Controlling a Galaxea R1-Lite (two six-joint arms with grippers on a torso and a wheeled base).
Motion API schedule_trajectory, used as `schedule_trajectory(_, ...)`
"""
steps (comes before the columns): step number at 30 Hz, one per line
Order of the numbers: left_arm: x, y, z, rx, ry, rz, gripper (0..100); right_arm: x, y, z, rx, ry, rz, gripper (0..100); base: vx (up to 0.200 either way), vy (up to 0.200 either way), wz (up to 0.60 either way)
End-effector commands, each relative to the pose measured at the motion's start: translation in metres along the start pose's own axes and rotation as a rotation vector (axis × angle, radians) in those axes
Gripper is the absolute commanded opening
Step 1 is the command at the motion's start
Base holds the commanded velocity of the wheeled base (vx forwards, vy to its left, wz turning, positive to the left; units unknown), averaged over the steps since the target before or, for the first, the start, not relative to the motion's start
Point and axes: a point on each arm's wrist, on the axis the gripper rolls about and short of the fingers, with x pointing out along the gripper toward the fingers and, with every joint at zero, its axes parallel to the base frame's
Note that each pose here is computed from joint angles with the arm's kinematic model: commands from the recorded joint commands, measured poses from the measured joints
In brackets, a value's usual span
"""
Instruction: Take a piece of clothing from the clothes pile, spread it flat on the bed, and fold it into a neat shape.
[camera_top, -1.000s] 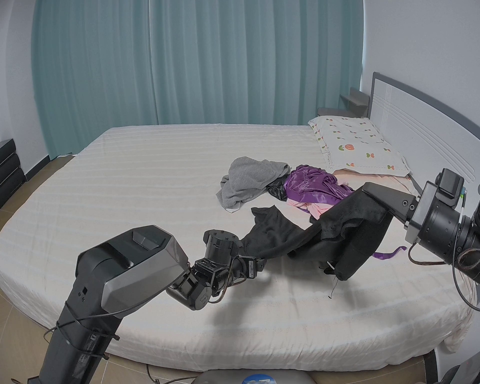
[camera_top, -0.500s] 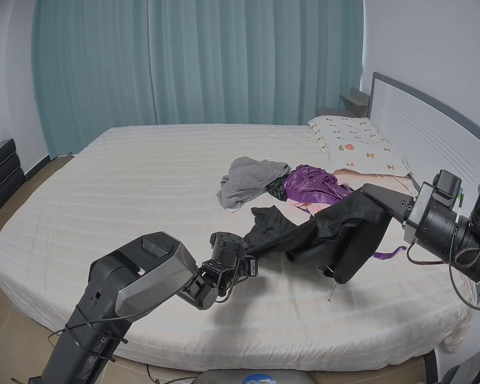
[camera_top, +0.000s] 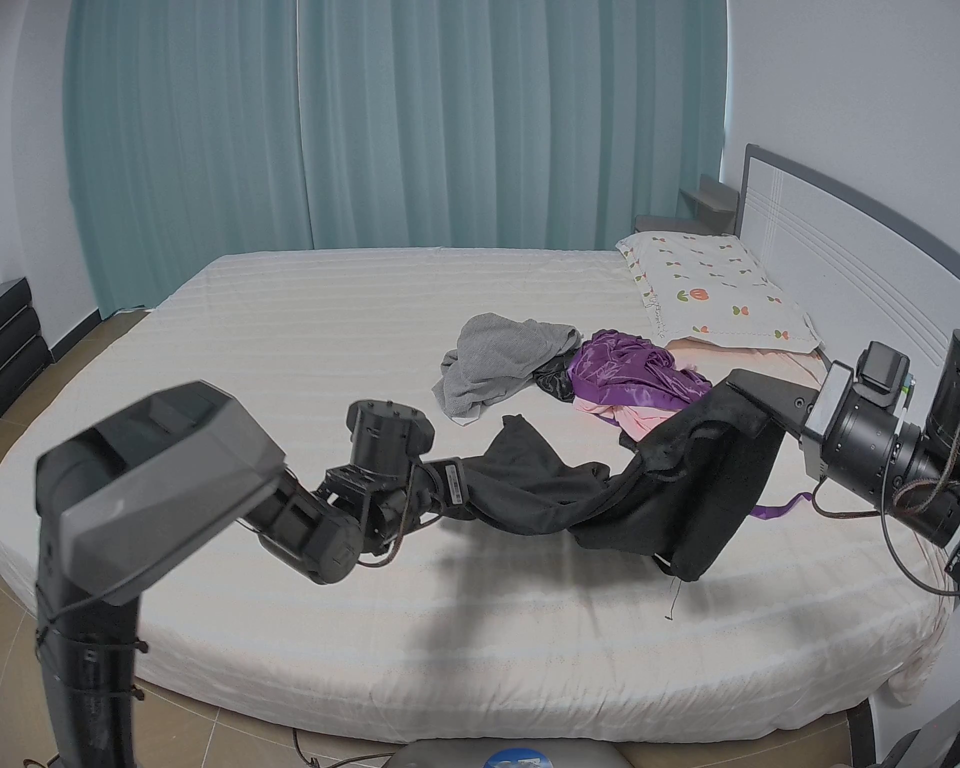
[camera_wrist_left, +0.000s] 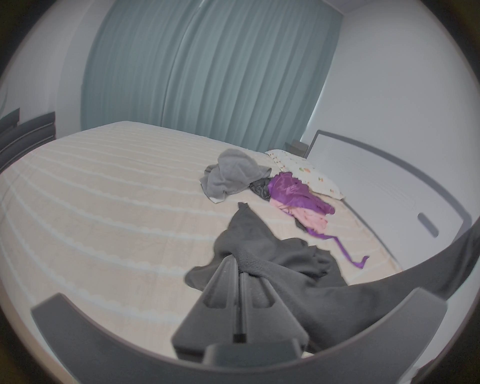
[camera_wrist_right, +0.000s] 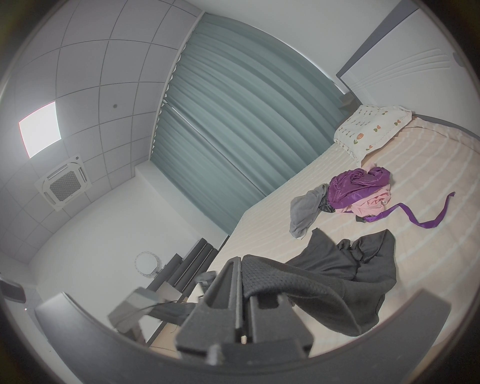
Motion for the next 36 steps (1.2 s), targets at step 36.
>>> schedule_trajectory(36, -0.137, 0.023, 0.000, -0.462, 0.127, 0.017, 0, 0.076, -0.096, -0.050, 0.184, 0.006, -0.222, 0, 0.000, 0.000, 0.00)
